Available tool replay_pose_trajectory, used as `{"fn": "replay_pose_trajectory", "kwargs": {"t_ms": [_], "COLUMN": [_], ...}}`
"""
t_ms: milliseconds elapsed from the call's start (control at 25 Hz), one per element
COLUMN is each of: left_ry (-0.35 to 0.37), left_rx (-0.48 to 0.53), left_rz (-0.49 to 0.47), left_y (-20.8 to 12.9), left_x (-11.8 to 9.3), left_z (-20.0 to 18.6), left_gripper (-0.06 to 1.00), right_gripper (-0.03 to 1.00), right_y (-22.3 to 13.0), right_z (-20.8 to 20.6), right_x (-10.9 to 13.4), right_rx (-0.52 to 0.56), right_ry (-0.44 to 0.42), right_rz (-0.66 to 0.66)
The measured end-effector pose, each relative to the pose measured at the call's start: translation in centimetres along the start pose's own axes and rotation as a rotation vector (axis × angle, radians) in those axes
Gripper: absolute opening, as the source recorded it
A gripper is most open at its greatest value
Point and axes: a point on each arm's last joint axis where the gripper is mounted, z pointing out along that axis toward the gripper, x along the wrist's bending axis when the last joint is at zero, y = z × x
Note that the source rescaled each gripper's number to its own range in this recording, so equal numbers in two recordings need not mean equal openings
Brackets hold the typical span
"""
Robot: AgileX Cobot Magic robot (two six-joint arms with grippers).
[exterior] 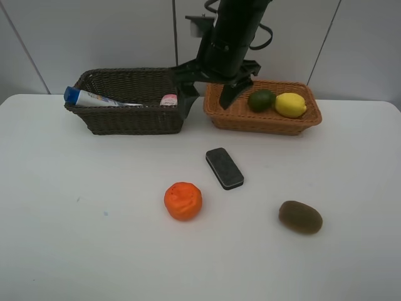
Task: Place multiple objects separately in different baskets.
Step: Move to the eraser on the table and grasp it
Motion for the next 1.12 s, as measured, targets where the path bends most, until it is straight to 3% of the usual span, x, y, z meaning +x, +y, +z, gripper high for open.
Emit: {"fn": "replay_pose_trajectory", "kwargs": {"t_ms": [560, 920, 1120], "left_ry": [0.0, 0.0, 0.0], "left_rx": [0.0, 0.0, 0.0], "left_rz": [0.0, 0.0, 0.0], "left_y": [0.0, 0.0, 0.0], "left_x": [0.0, 0.0, 0.0], "left_z": [0.0, 0.0, 0.0], "left_gripper": [1.0, 1.0, 1.0], "right_gripper": [0.98, 0.98, 0.98], "right_y": [-2.3, -2.6, -3.0], "right_z": [8.1, 11.2, 12.9], "right_x": [-1.4, -1.8, -2.2], "right_rx": [0.19, 0.155, 0.192], "right_ry": [-0.091, -0.117, -0.125], "right_rz": [-0.028, -0.057, -0.058]}}
